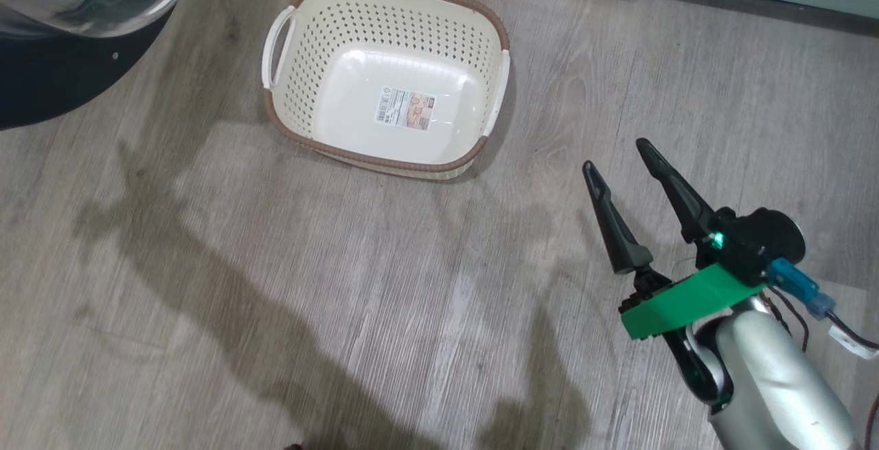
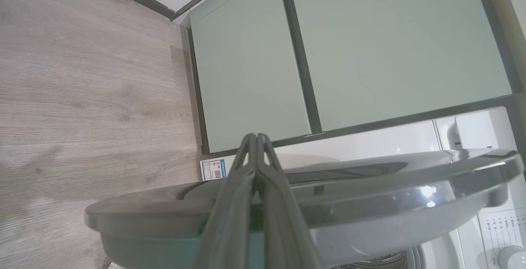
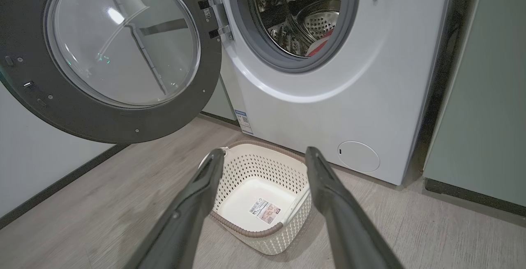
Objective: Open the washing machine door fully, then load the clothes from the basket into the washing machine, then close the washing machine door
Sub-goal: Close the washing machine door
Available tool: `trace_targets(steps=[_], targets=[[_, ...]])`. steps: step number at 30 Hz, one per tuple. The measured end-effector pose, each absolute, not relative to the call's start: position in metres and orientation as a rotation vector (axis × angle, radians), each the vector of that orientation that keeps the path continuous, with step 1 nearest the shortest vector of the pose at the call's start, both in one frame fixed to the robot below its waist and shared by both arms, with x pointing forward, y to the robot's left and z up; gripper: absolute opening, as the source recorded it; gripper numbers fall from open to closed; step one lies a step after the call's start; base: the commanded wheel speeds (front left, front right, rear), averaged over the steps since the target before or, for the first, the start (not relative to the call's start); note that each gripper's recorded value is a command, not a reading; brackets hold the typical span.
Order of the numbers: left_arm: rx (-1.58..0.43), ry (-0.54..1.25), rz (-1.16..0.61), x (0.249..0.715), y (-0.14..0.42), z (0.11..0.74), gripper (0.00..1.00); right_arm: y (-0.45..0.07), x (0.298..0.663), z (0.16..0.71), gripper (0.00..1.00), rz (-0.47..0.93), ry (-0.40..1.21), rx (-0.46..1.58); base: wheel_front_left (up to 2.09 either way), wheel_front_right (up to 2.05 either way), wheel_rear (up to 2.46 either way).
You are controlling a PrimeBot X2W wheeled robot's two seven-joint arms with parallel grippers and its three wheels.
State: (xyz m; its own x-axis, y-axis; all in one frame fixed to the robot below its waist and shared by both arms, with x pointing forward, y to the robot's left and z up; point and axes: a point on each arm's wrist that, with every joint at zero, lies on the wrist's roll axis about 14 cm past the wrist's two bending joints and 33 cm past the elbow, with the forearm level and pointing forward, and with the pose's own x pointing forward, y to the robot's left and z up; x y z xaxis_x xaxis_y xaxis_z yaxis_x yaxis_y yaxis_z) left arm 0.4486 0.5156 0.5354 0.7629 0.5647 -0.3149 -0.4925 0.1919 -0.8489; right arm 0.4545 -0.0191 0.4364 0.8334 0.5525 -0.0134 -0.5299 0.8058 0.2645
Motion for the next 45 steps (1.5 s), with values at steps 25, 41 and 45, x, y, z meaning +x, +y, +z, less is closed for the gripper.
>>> trace_targets(steps=[25,41,45], targets=[[-1.271,0.244,0.277,0.443,0.411,0.534,0.00,-0.021,0.431,0.493,1.00,0.548,-0.020,0.260,0.00,0.00,0.00],[-1.368,0.303,0.095,0.452,0.342,0.524,0.00,-0.049,0.411,0.506,1.00,0.473,-0.047,0.241,0.00,0.00,0.00],[-1.408,0.347,0.047,0.453,0.320,0.512,0.00,-0.055,0.409,0.508,1.00,0.451,-0.055,0.245,0.00,0.00,0.00]])
